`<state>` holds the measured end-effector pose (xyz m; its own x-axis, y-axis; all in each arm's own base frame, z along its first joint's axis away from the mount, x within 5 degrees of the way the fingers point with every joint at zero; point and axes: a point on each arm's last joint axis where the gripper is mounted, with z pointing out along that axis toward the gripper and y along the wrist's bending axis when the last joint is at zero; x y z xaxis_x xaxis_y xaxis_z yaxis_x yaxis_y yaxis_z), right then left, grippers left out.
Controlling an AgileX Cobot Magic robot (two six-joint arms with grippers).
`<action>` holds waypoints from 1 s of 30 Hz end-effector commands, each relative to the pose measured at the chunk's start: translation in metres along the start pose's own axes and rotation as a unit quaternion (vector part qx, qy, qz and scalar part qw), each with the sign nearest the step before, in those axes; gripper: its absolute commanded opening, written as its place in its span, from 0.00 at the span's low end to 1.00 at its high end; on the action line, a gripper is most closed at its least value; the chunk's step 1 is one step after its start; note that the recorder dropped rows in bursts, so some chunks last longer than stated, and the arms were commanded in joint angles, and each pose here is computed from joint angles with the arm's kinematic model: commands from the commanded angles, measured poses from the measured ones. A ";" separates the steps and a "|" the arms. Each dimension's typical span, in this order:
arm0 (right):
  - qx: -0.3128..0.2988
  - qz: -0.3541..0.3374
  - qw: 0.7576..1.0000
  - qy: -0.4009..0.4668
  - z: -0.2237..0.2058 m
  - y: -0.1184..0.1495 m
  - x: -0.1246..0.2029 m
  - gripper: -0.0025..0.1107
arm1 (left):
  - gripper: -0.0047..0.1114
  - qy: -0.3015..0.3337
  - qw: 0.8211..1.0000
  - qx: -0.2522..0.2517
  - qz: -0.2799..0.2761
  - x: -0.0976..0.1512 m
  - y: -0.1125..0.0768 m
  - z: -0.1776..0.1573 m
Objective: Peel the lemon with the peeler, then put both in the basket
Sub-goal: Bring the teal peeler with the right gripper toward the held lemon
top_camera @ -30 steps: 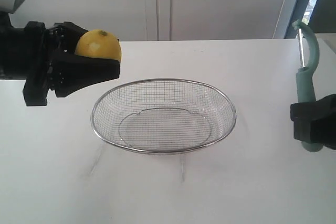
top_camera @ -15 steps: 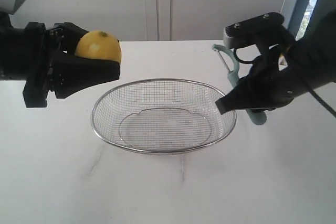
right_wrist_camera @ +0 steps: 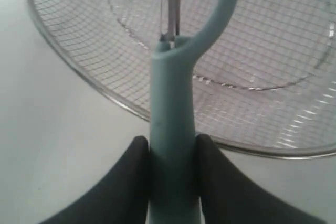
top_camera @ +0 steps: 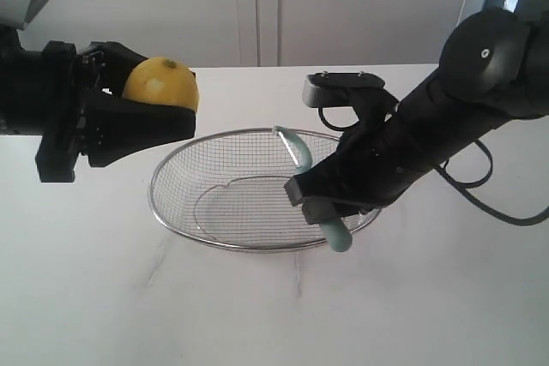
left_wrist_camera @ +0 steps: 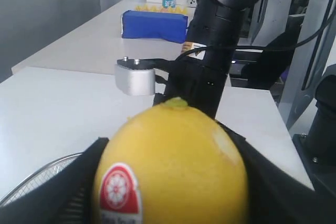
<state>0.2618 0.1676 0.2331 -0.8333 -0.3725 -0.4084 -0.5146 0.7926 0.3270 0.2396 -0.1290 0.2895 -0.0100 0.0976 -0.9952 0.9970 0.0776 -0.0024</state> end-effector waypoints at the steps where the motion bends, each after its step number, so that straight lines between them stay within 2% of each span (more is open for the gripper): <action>1: -0.062 0.006 0.998 -0.019 -0.006 0.013 -0.005 0.02 | 0.04 -0.033 0.999 0.034 0.002 -0.007 -0.008 -0.001; 7: -0.087 0.017 0.996 -0.018 -0.006 0.018 -0.005 0.02 | 0.04 -0.012 1.000 0.011 -0.004 -0.005 -0.005 0.001; 13: -0.106 0.030 0.994 -0.014 -0.007 0.021 -0.004 0.02 | 0.04 0.043 0.999 0.010 -0.002 0.002 -0.013 0.025; 16: -0.116 0.034 0.993 -0.012 -0.009 0.023 -0.004 0.02 | 0.04 0.087 0.995 -0.040 -0.016 0.002 -0.014 0.033; 19: -0.130 0.023 0.991 -0.010 -0.008 0.029 -0.003 0.02 | 0.04 0.100 0.991 -0.088 -0.018 -0.004 -0.016 0.034; 23: -0.153 -0.002 0.988 -0.012 -0.007 0.039 -0.002 0.02 | 0.04 0.108 0.991 -0.082 0.012 -0.011 -0.023 0.030; 30: -0.163 0.000 0.986 -0.018 -0.007 0.043 -0.003 0.02 | 0.04 0.121 0.989 -0.082 0.022 -0.010 -0.023 0.029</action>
<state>0.2411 0.1976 0.2478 -0.8376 -0.3596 -0.4113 -0.5445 0.6111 0.5745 0.2224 -0.1602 0.2927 -0.0048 0.3534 -0.9355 0.9690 0.2326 0.0829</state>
